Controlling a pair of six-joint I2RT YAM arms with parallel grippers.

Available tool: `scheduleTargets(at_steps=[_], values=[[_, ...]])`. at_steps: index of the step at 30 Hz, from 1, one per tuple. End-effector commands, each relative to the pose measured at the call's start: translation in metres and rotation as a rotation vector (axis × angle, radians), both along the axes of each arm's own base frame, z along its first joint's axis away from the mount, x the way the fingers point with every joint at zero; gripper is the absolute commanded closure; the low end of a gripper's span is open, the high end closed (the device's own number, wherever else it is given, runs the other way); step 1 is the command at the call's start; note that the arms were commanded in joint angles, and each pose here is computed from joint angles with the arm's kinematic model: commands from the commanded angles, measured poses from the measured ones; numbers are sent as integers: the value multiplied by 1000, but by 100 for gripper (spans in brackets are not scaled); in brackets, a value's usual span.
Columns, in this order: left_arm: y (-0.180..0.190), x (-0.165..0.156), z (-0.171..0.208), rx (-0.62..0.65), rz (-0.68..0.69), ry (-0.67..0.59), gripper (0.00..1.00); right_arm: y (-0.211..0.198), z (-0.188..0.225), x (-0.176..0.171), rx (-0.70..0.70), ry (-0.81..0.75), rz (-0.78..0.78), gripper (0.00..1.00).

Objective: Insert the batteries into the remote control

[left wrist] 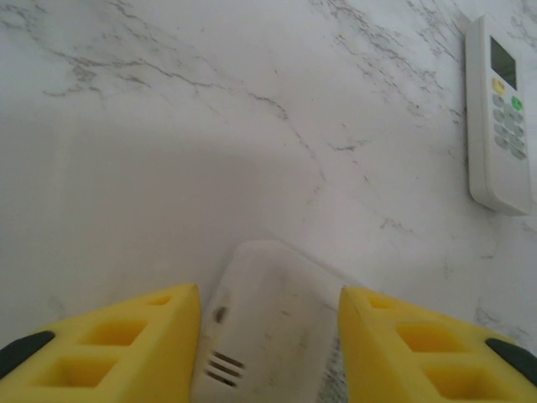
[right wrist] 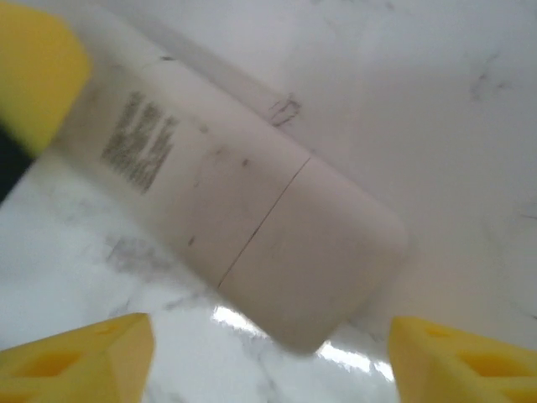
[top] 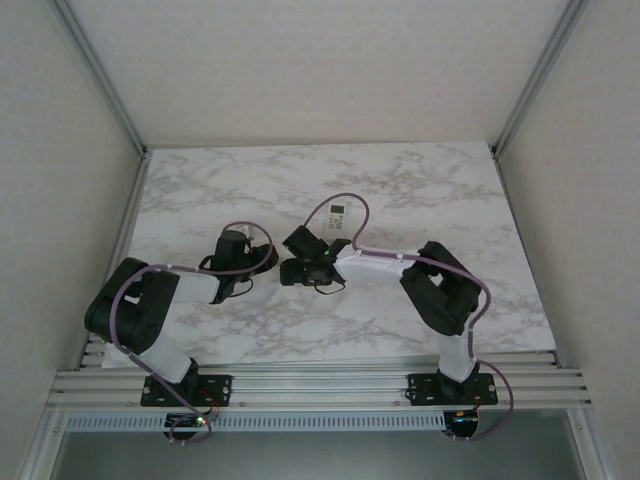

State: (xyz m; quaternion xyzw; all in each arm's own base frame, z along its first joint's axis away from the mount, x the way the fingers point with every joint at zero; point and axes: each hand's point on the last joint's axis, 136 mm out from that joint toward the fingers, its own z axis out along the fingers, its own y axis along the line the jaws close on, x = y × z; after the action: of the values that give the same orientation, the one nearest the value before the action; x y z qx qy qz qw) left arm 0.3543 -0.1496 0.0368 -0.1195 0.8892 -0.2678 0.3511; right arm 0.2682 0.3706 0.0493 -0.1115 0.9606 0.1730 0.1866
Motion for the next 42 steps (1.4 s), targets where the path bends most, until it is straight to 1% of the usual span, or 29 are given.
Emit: scheduleTargets(at_steps=[1, 2, 4, 8, 11, 14, 17, 19, 22, 25, 27, 30, 32, 34, 37, 38, 40, 42], values=[[5, -2, 23, -16, 36, -69, 50, -16, 42, 13, -118, -215, 138, 17], [9, -2, 27, -9, 53, -84, 47, -19, 41, 13, -176, -244, 210, 13], [17, -3, 34, 5, 88, -108, 41, -20, 35, 12, -255, -276, 349, 11], [36, -5, 45, 38, 169, -149, 34, -7, 25, 7, -314, -286, 599, 7], [46, -9, 56, 41, 208, -187, 32, 6, 15, 2, -321, -250, 738, 5], [56, -13, 69, 45, 248, -229, 31, 17, 6, 8, -349, -230, 787, 4], [65, -19, 83, 29, 287, -263, 30, 25, -6, 19, -389, -220, 798, 5], [70, -23, 94, -13, 317, -266, 29, 27, -13, 29, -413, -221, 783, 6], [72, -35, 101, -96, 340, -223, 27, 26, -24, 36, -416, -181, 766, 13], [70, -50, 109, -161, 324, -198, 25, 24, -33, 31, -389, -145, 777, 17], [69, -59, 109, -181, 318, -175, 24, 22, -38, 28, -387, -130, 782, 20], [70, -68, 109, -226, 316, -147, 24, 20, -50, 25, -397, -104, 784, 29], [69, -71, 110, -272, 311, -134, 24, 21, -51, 26, -392, -100, 778, 39], [66, -72, 111, -317, 292, -113, 24, 26, -39, 29, -369, -127, 758, 49], [59, -72, 113, -377, 252, -70, 24, 36, -5, 34, -288, -195, 710, 54], [56, -72, 115, -398, 236, -60, 25, 40, 9, 33, -244, -213, 696, 55], [52, -70, 120, -427, 203, -41, 25, 50, 42, 27, -108, -239, 650, 58], [45, -69, 127, -453, 161, -31, 28, 58, 66, 17, 30, -246, 614, 58]])
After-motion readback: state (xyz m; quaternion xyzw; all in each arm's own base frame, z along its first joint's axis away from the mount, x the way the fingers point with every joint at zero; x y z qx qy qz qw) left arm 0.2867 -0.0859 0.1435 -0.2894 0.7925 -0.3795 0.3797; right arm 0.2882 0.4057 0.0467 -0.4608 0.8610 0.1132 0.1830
